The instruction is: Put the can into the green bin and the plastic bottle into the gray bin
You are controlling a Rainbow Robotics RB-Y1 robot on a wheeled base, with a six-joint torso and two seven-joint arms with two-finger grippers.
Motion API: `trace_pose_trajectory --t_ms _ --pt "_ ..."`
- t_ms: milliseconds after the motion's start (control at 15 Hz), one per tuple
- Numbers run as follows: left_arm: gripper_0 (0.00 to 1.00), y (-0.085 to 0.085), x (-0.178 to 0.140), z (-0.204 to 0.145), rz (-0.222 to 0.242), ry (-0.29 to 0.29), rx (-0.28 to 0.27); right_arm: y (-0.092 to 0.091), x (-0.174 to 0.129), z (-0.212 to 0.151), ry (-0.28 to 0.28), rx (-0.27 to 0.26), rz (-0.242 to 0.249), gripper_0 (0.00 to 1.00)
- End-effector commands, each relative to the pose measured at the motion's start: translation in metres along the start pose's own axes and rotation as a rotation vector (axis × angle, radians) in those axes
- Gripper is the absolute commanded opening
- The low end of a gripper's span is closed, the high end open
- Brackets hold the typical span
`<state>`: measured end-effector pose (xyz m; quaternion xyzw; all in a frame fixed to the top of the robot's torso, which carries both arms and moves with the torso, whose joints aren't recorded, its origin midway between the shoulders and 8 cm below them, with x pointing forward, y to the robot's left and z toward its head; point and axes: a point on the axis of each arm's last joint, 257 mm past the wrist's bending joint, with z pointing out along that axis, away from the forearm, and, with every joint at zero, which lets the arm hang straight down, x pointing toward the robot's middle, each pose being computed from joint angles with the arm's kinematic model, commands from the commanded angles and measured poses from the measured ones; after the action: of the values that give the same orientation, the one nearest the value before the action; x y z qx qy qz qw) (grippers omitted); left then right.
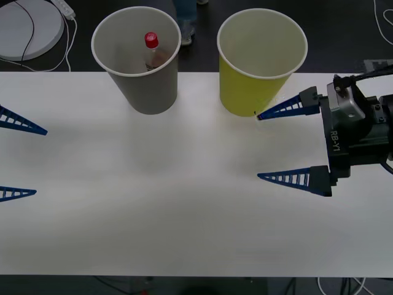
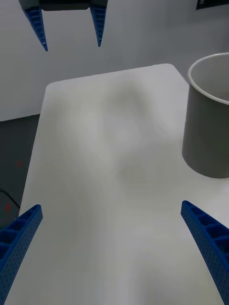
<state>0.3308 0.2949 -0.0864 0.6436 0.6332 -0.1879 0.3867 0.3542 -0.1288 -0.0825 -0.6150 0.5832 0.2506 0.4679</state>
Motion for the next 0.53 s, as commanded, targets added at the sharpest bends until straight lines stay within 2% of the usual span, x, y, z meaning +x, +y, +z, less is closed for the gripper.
trace_pose_trajectory --t_ms 67,533 --pt "1.0 0.0 0.0 0.0 0.0 0.0 0.0 0.017 0.01 -0.011 0.017 -0.037 0.006 1.0" --pt "1.0 0.0 0.0 0.0 0.0 0.0 0.0 0.038 0.03 -0.028 0.051 -0.057 -0.018 1.0"
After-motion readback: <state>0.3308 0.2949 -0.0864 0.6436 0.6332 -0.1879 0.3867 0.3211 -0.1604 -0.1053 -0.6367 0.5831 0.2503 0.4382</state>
